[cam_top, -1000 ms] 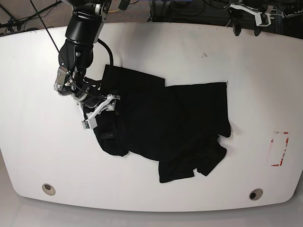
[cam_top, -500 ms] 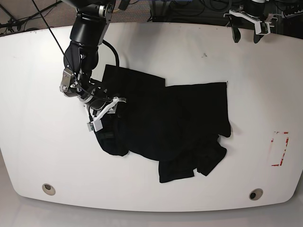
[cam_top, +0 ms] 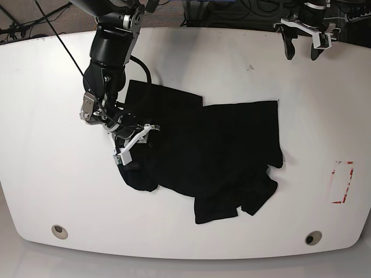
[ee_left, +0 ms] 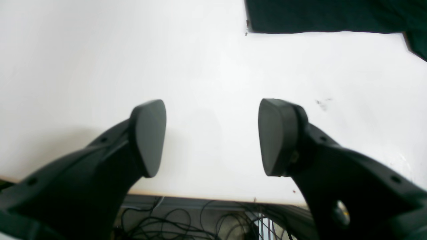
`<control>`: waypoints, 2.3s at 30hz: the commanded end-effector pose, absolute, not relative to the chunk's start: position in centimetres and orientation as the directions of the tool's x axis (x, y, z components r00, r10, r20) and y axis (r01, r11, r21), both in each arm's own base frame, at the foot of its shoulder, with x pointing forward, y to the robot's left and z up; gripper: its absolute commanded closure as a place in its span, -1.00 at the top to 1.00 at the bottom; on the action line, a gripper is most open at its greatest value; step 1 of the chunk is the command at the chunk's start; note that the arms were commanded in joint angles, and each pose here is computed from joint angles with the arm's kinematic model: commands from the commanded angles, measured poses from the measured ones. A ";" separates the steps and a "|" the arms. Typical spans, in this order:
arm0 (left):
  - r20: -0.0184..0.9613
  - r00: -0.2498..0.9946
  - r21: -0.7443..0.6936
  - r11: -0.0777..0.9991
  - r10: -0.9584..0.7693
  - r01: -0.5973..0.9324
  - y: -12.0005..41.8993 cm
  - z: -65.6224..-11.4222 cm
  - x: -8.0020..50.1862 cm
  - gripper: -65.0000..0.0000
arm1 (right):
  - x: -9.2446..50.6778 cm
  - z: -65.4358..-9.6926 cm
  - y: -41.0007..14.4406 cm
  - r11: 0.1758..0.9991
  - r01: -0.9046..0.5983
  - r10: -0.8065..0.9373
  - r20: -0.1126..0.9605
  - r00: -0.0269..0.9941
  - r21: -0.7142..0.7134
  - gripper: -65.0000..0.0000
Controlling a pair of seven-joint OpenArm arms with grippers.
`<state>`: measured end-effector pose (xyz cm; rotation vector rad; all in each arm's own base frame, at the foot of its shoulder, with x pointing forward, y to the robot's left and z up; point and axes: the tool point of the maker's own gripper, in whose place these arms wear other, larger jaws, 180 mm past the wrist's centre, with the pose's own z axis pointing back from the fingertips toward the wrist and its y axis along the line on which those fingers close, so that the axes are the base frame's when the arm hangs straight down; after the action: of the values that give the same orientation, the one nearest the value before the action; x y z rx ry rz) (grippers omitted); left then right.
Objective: Fold the T-shirt properly
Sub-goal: 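Move the right gripper down and grasp the black T-shirt's edge, then reach the left gripper to the shirt's opposite edge and grasp it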
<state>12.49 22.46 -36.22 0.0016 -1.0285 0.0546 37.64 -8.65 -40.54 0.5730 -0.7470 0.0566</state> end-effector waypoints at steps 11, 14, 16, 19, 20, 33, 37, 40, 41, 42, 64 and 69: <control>0.887 0.461 -0.010 0.999 0.025 -0.035 22.6 -34.1 15.2 0.24 | 38.7 -39.6 -9.3 0.867 -0.267 -0.120 0.694 0.710 0.422 -0.40; 0.887 0.461 0.003 0.999 0.022 -0.054 23.4 -34.0 15.9 0.24 | 38.6 -39.9 -9.4 0.873 -0.267 -0.105 0.692 0.715 0.409 -0.67; 0.892 0.451 0.007 0.998 0.020 -0.060 23.6 -33.7 16.7 0.24 | 38.6 -39.9 -9.4 0.873 -0.267 -0.105 0.692 0.715 0.409 -1.00; 0.899 0.437 0.021 0.997 0.012 -0.070 24.2 -32.9 18.2 0.24 | 38.7 -39.6 -9.4 0.874 -0.274 -0.097 0.698 0.710 0.401 -1.00; 0.900 0.436 0.025 0.997 0.012 -0.079 24.6 -32.7 18.5 0.24 | 38.8 -39.2 -9.5 0.876 -0.277 -0.095 0.705 0.703 0.394 -1.00; 0.926 0.376 0.041 0.985 0.026 -0.169 27.9 -28.9 25.2 0.25 | 35.8 -30.9 -12.9 0.937 -0.326 0.071 0.846 0.529 0.125 -1.00; 0.932 0.360 0.023 0.985 0.042 -0.173 27.9 -27.9 27.3 0.25 | 34.4 -28.0 -13.5 0.944 -0.326 0.122 0.881 0.457 0.039 -1.00; 0.938 0.341 0.003 0.987 0.052 -0.160 27.3 -26.9 29.6 0.25 | 34.0 -26.4 -13.9 0.945 -0.327 0.156 0.897 0.414 -0.014 -1.00; 0.935 0.350 -0.010 0.989 0.063 -0.151 26.8 -27.1 30.2 0.25 | 33.7 -26.2 -13.9 0.945 -0.327 0.162 0.898 0.409 -0.021 -1.00; 0.929 0.362 -0.025 0.989 0.078 -0.147 26.5 -27.5 30.8 0.25 | 33.4 -26.4 -13.9 0.945 -0.327 0.165 0.895 0.414 -0.023 -1.00; 0.807 0.487 -0.345 0.936 0.333 -0.068 21.2 -34.5 45.9 0.25 | 33.1 -26.6 -15.9 0.943 -0.322 0.228 0.875 0.427 -0.089 -1.00; 0.787 0.514 -0.386 0.922 0.341 -0.021 17.1 -36.5 47.6 0.25 | 33.1 -26.6 -15.9 0.943 -0.321 0.228 0.875 0.427 -0.089 -1.00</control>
<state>45.91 18.53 -37.90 -0.3164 -0.9721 0.2512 32.45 -16.08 -28.28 0.0939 -1.0110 0.3329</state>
